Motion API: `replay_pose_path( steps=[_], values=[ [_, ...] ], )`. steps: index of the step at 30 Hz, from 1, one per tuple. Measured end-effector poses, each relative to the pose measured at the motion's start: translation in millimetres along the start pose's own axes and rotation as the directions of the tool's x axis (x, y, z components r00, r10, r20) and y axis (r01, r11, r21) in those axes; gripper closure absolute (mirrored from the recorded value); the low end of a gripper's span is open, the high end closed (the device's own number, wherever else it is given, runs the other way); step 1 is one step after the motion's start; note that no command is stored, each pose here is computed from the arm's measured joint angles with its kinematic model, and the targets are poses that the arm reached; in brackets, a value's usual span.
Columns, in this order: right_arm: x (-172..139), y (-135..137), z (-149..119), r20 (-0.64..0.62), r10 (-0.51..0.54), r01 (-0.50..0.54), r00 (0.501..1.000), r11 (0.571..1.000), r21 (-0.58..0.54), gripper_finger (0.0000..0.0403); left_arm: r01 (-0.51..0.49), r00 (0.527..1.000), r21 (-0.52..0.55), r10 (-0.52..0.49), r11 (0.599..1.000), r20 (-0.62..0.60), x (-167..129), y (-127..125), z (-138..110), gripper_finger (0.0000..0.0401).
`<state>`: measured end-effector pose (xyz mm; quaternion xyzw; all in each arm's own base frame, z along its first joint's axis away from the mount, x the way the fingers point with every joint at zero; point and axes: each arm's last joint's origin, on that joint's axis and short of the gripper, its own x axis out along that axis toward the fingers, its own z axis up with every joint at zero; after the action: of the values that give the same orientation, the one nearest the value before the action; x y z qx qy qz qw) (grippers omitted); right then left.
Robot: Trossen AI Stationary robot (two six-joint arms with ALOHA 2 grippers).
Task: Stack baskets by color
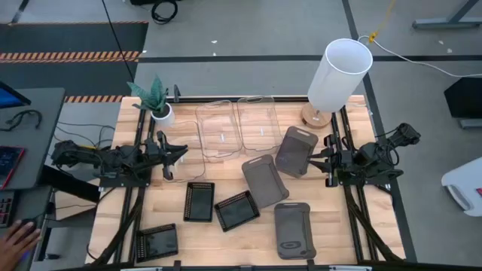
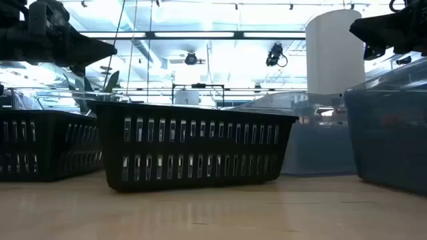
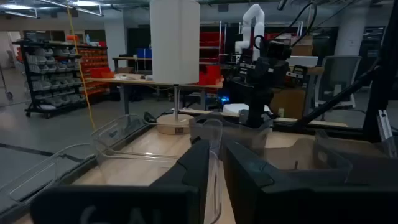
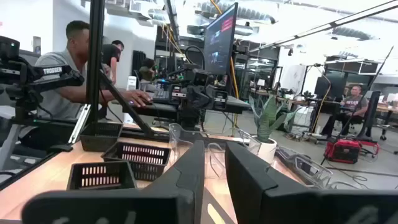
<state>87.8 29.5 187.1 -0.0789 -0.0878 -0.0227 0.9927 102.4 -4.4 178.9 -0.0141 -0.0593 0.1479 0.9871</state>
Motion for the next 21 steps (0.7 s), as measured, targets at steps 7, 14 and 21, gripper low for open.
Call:
replay_pose_path(
  steps=[7, 14, 21],
  values=[
    [0.0, 0.0, -0.1, -0.001, 0.000, 0.000, 1.000, 1.000, 0.000, 0.0332, 0.000, 1.000, 0.000, 0.000, 1.000, 0.000, 0.0, 0.0, 0.0, 0.0348],
    [0.0, 0.0, 0.0, 0.000, 0.000, 0.000, 1.000, 1.000, 0.000, 0.0332, 0.000, 1.000, 0.000, 0.000, 1.000, 0.000, 0.0, 0.0, 0.1, 0.0345],
    [0.0, 0.0, 0.0, 0.000, 0.000, 0.000, 1.000, 1.000, 0.000, 0.0332, 0.000, 1.000, 0.000, 0.000, 1.000, 0.000, 0.0, 0.0, 0.1, 0.0349]
  ],
)
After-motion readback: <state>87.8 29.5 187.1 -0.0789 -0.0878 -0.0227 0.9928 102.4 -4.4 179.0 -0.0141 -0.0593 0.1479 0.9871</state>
